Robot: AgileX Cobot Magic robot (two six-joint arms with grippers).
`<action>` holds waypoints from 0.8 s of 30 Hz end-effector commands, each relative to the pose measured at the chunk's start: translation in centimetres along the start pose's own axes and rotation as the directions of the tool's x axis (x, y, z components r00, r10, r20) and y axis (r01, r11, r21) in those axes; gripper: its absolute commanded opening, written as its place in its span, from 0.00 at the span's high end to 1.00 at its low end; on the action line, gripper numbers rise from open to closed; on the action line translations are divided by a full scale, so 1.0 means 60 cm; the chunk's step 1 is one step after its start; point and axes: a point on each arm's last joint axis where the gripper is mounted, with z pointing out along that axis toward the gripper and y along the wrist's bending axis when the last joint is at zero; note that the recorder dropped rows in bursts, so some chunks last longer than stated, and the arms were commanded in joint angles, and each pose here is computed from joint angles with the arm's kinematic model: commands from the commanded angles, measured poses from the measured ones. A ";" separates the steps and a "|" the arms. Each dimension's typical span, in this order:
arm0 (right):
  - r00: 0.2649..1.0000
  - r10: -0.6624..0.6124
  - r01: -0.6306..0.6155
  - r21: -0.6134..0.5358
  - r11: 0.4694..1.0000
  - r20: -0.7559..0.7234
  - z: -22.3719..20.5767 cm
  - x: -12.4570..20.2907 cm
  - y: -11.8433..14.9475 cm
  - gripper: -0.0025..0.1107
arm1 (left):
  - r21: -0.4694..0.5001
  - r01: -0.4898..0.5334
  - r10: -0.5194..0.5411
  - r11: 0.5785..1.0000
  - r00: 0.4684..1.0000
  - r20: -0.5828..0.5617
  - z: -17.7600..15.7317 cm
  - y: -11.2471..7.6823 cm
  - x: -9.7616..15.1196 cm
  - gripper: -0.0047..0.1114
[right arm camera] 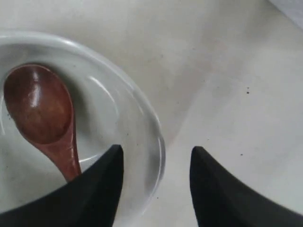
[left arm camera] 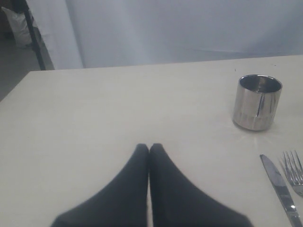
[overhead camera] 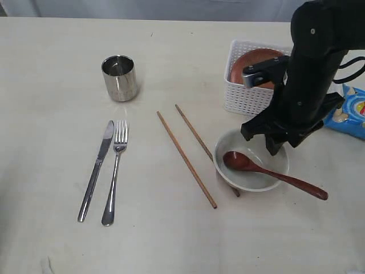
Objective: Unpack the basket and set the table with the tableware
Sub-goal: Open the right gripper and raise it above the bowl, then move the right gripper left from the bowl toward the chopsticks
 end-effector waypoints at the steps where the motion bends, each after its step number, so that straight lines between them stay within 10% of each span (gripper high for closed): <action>1: 1.000 0.013 -0.013 -0.027 1.000 -0.009 0.006 -0.001 0.001 0.60 | -0.001 0.004 -0.004 1.000 1.000 0.000 0.000 0.000 0.002 0.96; 24: 0.993 0.108 -0.116 -0.322 0.940 -0.042 -0.002 -0.002 0.047 0.60 | -0.001 0.004 -0.004 1.000 1.000 0.000 0.000 0.000 0.002 0.96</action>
